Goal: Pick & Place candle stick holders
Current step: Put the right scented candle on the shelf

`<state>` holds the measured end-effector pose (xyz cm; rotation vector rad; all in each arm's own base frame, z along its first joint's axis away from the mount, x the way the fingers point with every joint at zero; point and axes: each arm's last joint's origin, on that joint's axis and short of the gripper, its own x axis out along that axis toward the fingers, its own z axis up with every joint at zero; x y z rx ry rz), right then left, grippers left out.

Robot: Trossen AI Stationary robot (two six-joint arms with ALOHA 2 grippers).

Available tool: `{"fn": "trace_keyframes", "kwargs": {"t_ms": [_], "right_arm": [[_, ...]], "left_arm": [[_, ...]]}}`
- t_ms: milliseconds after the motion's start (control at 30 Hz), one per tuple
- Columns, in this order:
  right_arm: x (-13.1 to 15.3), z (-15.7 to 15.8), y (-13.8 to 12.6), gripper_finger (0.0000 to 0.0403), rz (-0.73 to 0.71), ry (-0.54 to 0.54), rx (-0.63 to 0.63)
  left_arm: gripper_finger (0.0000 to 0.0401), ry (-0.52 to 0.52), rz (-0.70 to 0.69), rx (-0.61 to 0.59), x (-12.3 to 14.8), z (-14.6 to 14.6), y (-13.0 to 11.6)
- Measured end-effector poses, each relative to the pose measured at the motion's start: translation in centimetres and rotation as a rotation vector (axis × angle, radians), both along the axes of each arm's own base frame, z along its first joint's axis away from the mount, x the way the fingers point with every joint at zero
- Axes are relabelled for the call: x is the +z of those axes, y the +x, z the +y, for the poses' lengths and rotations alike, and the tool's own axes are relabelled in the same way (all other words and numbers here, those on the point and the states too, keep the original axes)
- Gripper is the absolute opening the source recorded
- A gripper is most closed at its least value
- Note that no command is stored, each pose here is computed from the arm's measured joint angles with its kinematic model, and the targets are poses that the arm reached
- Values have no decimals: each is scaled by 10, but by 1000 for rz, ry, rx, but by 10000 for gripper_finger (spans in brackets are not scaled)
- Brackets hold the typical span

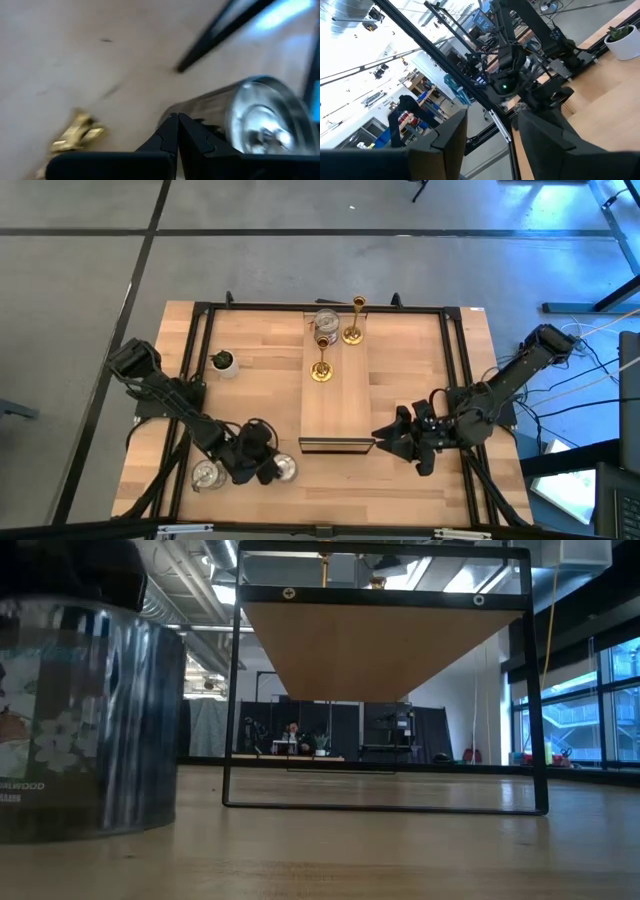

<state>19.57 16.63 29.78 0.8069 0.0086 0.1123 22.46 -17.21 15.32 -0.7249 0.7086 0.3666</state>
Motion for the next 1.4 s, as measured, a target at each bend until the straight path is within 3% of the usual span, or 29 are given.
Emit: {"fn": "trace_keyframes", "kwargs": {"t_ms": [233, 367, 533, 667, 867, 1067, 1233, 1400], "right_arm": [[-10, 10, -6, 181, 78, 6, 44], [-26, 27, -7, 181, 141, -51, 85], [-44, 60, 7, 181, 264, -222, 132], [-55, 84, 29, 181, 350, -284, 176], [-73, 105, 51, 189, 445, -370, 196], [-82, 112, 49, 227, 495, -318, 171], [-85, 119, 37, 269, 528, -301, 189], [-93, 125, 22, 295, 588, -302, 174]], "left_arm": [[1, -88, -103, -121, 10, -11, 9], [1, -114, -151, -151, 15, -20, 7], [1, -137, -164, -115, 17, -32, -5], [1, -179, -131, -104, 14, -42, -18], [1, -138, -124, 14, 9, -41, -29], [1, -111, -119, 81, 8, -26, -16], [1, -144, -131, 44, 12, -17, 0], [1, -189, -80, 58, 14, -24, -5]]}}
